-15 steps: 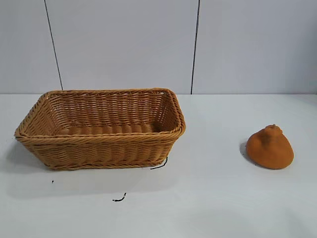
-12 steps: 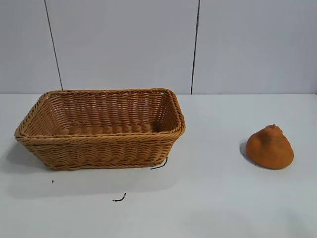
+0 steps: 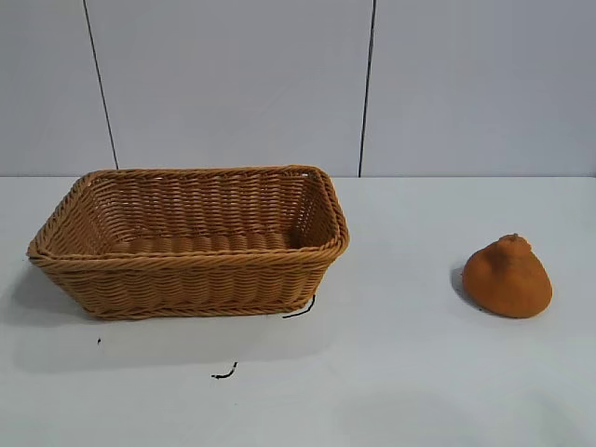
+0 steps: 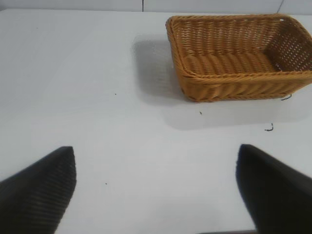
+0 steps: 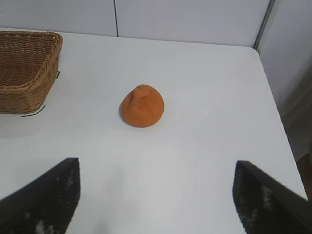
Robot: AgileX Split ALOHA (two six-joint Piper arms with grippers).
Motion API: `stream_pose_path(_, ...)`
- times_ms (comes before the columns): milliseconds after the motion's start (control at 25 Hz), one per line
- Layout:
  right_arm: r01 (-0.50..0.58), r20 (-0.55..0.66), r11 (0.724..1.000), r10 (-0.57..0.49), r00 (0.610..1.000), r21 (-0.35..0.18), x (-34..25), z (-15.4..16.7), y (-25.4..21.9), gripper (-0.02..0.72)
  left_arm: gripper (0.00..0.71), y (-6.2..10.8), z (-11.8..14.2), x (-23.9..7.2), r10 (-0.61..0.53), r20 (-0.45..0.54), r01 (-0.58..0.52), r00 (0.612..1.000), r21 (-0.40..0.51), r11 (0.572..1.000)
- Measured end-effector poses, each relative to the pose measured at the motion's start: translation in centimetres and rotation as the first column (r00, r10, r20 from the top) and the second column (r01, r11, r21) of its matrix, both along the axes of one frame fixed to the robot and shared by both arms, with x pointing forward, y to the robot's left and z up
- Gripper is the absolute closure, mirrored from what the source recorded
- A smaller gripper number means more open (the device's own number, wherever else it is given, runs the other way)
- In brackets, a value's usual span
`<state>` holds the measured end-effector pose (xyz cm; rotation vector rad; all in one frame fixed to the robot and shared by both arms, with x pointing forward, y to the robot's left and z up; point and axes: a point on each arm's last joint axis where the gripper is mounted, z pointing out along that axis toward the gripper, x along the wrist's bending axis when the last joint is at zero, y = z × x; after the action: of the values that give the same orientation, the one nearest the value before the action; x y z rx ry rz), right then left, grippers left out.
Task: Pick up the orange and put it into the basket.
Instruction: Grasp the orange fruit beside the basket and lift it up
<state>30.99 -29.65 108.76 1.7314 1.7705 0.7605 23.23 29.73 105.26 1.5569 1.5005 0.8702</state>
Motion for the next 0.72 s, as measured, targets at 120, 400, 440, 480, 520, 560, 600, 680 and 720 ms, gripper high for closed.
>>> stream_pose_path(120, -0.001, -0.145, 1.000, 0.001, 0.989, 0.000, 4.6, 0.5, 0.1, 0.092, 0.071, 0.0, 0.0, 0.0, 0.000, -0.001, 0.000, 1.000, 0.000, 1.000)
stream_pose_path(400, 0.000, -0.372, 0.999, 0.014, 0.928, 0.037, 17.0, -1.1, 0.8, 0.092, 0.071, 0.0, 0.0, 0.0, 0.000, -0.001, 0.000, 1.000, 0.000, 1.000)
stream_pose_path(440, -0.001, -0.391, 0.999, 0.016, 0.920, 0.038, 18.7, -1.7, 0.8, 0.092, 0.071, 0.0, 0.0, 0.0, 0.000, -0.001, 0.000, 1.000, 0.000, 1.000)
stream_pose_path(480, -0.001, -0.410, 0.999, 0.017, 0.912, 0.039, 20.4, -2.3, 0.9, 0.092, 0.071, 0.0, 0.0, 0.0, 0.000, -0.001, 0.000, 1.000, 0.000, 1.000)
stream_pose_path(520, 0.000, -0.428, 0.999, 0.018, 0.904, 0.042, 21.7, -2.8, 0.9, 0.092, 0.071, 0.0, 0.0, 0.0, 0.000, -0.001, 0.000, 1.000, 0.000, 1.000)
stream_pose_path(560, 0.003, -0.448, 0.999, 0.019, 0.894, 0.048, 23.3, -3.6, 1.0, 0.092, 0.071, 0.0, 0.0, 0.0, 0.000, -0.001, 0.000, 1.000, 0.000, 1.000)
stream_pose_path(600, 0.005, -0.466, 0.999, 0.020, 0.885, 0.051, 24.7, -4.4, 1.1, 0.092, 0.071, 0.0, 0.0, 0.0, 0.000, -0.001, 0.000, 1.000, 0.000, 1.000)
stream_pose_path(680, 0.007, -0.495, 0.999, 0.020, 0.869, 0.053, 27.1, -5.9, 1.2, 0.092, 0.071, 0.0, 0.0, 0.0, 0.000, -0.001, 0.000, 1.000, 0.000, 1.000)
stream_pose_path(720, 0.008, -0.511, 0.999, 0.019, 0.859, 0.052, 28.2, -6.8, 1.2, 0.092, 0.071, 0.0, 0.0, 0.0, 0.000, -0.001, 0.000, 1.000, 0.000, 1.000)
